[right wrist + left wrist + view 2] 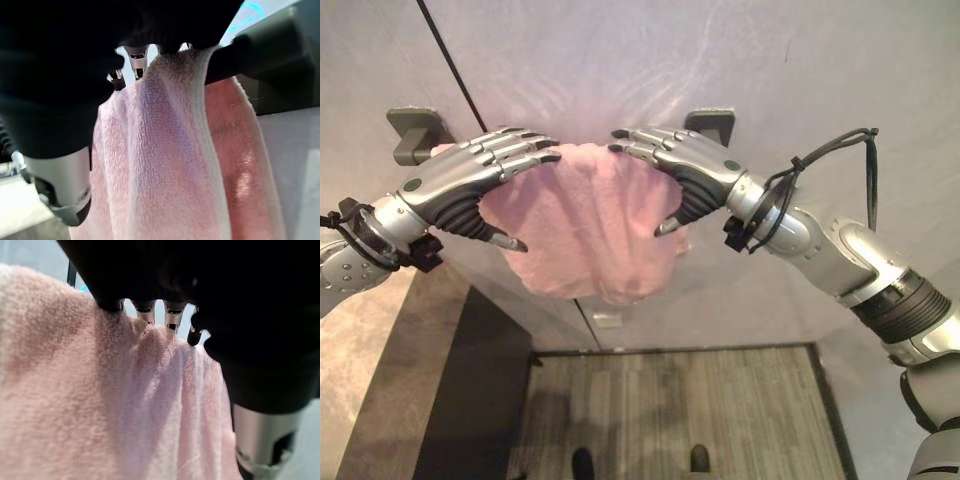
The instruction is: Put brush and paste in cup on sink, flatten towel.
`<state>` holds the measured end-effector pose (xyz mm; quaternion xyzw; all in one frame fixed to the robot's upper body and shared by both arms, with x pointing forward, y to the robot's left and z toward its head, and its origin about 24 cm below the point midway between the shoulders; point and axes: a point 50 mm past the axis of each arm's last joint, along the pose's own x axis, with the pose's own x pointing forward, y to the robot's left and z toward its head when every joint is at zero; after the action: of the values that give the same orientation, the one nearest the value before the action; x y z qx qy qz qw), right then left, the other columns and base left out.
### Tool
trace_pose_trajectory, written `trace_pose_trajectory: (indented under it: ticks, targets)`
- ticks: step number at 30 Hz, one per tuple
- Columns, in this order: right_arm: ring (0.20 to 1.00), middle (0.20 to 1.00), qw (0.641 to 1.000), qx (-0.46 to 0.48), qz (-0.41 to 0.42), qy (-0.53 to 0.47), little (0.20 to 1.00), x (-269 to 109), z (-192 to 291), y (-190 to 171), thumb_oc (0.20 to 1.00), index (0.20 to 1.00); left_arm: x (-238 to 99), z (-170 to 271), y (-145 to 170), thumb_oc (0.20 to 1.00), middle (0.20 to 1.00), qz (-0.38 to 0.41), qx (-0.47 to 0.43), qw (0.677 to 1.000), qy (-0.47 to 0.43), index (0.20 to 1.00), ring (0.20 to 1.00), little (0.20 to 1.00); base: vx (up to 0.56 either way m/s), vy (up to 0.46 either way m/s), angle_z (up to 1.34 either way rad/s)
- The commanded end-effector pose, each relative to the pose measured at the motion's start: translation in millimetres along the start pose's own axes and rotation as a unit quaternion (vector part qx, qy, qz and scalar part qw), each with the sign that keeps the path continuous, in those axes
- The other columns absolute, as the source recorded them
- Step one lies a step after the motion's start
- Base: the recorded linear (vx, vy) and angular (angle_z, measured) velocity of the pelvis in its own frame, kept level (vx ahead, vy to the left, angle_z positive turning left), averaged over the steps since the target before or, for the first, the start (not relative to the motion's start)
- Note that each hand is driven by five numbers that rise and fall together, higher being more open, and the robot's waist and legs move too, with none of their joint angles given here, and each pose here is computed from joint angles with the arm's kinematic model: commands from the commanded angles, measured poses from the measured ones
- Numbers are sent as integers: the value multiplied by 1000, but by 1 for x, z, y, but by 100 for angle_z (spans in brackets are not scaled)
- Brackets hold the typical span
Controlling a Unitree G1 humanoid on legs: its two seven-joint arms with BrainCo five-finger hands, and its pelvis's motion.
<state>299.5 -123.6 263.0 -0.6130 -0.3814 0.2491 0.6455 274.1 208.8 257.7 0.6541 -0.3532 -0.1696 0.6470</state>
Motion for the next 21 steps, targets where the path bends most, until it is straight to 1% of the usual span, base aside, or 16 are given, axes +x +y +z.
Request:
trace_pose_trajectory:
  ticks: [1,3,7,11,13,14,16,17,21]
  targets:
    - [1000,1000,997,-38,71,-8,1000,-3,0,12,1000,1000,-19,-22,-16,1000,1000,-65,26,996,58,1000,1000,1000,0,0,0]
    - [1000,1000,995,-53,90,-7,1000,-3,-1,16,1000,1000,-24,-28,-22,1000,1000,-89,44,993,68,1000,1000,1000,0,0,0]
    - [1000,1000,992,-77,102,-5,1000,-6,-4,18,1000,1000,-31,-36,-27,1000,1000,-109,60,988,88,1000,1000,1000,0,0,0]
    - [1000,1000,991,-75,112,11,1000,-13,-10,25,1000,1000,-40,-43,-33,1000,1000,-117,53,985,114,1000,1000,1000,0,0,0]
    - [1000,1000,989,-68,130,36,1000,-24,-18,34,1000,1000,-51,-51,-39,1000,1000,-121,37,981,147,1000,1000,1000,0,0,0]
    - [1000,1000,989,-67,130,35,1000,-24,-17,34,1000,1000,-52,-51,-40,1000,1000,-121,37,981,147,1000,1000,1000,0,0,0]
    - [1000,1000,988,-52,136,55,1000,-33,-23,41,1000,1000,-62,-56,-44,1000,1000,-111,15,978,176,1000,1000,1000,0,0,0]
    - [1000,1000,986,-34,142,80,1000,-42,-30,50,1000,1000,-74,-62,-49,1000,1000,-104,-1,973,208,1000,1000,1000,0,0,0]
    - [1000,1000,976,-23,154,154,1000,-60,-56,66,1000,1000,-89,-73,-57,1000,1000,-96,-12,961,258,1000,1000,1000,0,0,0]
